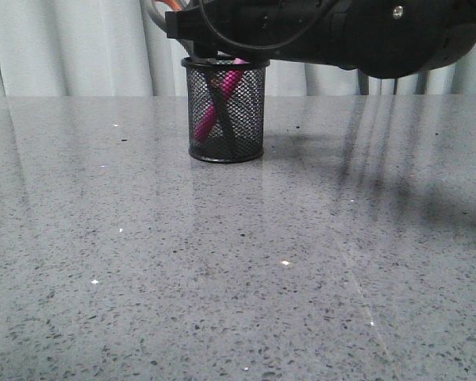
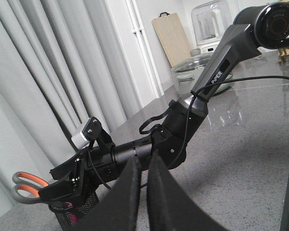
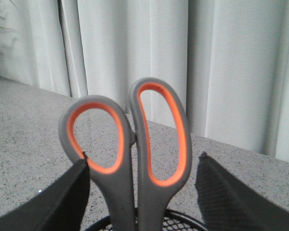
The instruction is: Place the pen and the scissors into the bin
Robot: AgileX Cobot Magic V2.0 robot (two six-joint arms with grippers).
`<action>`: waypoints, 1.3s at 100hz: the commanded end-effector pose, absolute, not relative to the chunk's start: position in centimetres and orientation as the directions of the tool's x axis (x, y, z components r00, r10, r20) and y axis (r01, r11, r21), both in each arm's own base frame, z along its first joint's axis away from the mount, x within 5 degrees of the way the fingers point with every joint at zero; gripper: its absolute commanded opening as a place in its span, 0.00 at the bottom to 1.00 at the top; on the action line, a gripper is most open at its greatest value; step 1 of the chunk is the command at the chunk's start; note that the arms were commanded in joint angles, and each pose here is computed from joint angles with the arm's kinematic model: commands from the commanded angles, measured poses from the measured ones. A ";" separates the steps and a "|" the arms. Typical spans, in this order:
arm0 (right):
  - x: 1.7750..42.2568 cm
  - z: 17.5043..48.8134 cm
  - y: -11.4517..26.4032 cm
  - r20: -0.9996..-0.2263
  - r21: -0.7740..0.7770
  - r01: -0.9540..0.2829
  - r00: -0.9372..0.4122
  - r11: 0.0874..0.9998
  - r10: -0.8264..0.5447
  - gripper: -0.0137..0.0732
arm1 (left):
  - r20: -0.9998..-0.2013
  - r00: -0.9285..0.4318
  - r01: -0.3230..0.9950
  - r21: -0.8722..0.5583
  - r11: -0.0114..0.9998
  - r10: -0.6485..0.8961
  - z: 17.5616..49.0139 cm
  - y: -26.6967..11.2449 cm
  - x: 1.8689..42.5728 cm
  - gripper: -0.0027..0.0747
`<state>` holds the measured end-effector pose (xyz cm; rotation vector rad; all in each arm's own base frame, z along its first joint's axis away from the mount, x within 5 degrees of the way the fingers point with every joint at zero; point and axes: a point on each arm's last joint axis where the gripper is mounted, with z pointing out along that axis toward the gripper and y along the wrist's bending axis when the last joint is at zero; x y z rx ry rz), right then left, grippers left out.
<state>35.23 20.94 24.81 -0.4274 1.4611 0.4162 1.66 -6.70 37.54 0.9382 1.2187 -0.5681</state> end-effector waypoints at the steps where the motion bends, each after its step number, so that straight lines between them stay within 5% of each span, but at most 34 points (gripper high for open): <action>1: 34.8 28.2 20.4 -0.984 -0.035 -0.505 0.169 0.863 0.059 0.67 | -0.961 0.272 0.805 0.250 0.537 0.040 38.6 -6.7 1.7 0.04; 55: 31.1 35.2 18.5 -0.958 -0.035 -0.506 0.263 0.862 0.115 0.65 | -0.958 0.280 0.730 0.176 0.661 -0.054 39.6 -5.8 2.6 0.04; 67: 28.4 36.6 17.9 -0.973 -0.038 -0.530 0.213 0.847 0.090 0.43 | -0.953 0.292 0.649 0.131 0.750 -0.086 39.9 -5.0 3.4 0.04; 79: 25.4 37.2 16.4 -0.990 -0.048 -0.541 0.136 0.840 0.031 0.07 | -0.955 0.239 0.597 0.000 0.802 -0.177 39.1 -4.4 4.5 0.04; 110: 15.3 37.3 9.5 -0.985 -0.062 -0.522 0.170 0.850 0.032 0.08 | -0.894 -0.015 0.477 -0.401 0.782 -0.449 33.9 -3.6 7.0 0.04; 130: 10.4 34.9 5.7 -0.984 -0.106 -0.470 0.174 0.876 -0.026 0.08 | -0.897 -0.095 0.485 -0.421 0.766 -0.433 31.3 -4.1 7.4 0.04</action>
